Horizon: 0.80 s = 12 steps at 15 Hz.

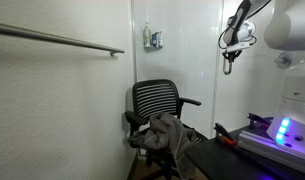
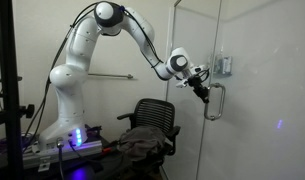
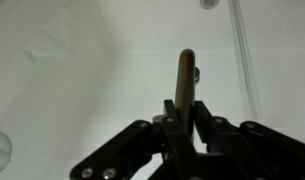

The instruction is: Open the door then pick the towel and drop in on the floor

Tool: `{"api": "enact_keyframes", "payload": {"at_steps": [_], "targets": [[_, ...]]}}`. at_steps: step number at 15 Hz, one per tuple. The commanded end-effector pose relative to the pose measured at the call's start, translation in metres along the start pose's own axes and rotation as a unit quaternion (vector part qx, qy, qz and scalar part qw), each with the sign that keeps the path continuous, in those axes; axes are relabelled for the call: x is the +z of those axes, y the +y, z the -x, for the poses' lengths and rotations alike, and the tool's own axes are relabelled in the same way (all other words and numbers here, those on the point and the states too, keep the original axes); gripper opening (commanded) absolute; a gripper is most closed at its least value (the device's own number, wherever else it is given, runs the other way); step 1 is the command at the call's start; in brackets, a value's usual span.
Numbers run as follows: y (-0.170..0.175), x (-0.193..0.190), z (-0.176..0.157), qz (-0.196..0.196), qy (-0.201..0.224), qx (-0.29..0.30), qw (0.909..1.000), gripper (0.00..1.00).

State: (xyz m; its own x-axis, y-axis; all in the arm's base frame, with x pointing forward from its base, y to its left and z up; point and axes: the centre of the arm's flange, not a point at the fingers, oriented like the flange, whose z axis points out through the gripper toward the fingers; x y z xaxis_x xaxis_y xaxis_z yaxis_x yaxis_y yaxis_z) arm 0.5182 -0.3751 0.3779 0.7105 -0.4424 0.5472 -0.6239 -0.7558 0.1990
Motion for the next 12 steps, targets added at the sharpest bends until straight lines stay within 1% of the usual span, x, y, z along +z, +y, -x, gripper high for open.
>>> {"api": "enact_keyframes", "payload": {"at_steps": [1,5,8,9,10,12], "targets": [[0.041,-0.049,0.009,0.028,-0.051,-0.062,0.9964,0.06],[0.055,-0.067,0.024,0.048,-0.088,-0.100,0.9900,0.06],[0.063,-0.084,0.035,0.073,-0.120,-0.131,0.9815,0.06],[0.066,-0.093,0.039,0.085,-0.132,-0.147,0.9765,0.06],[0.075,-0.104,0.041,0.108,-0.143,-0.162,0.9704,0.06],[0.115,-0.134,0.041,0.165,-0.159,-0.187,0.9553,0.06]]}}
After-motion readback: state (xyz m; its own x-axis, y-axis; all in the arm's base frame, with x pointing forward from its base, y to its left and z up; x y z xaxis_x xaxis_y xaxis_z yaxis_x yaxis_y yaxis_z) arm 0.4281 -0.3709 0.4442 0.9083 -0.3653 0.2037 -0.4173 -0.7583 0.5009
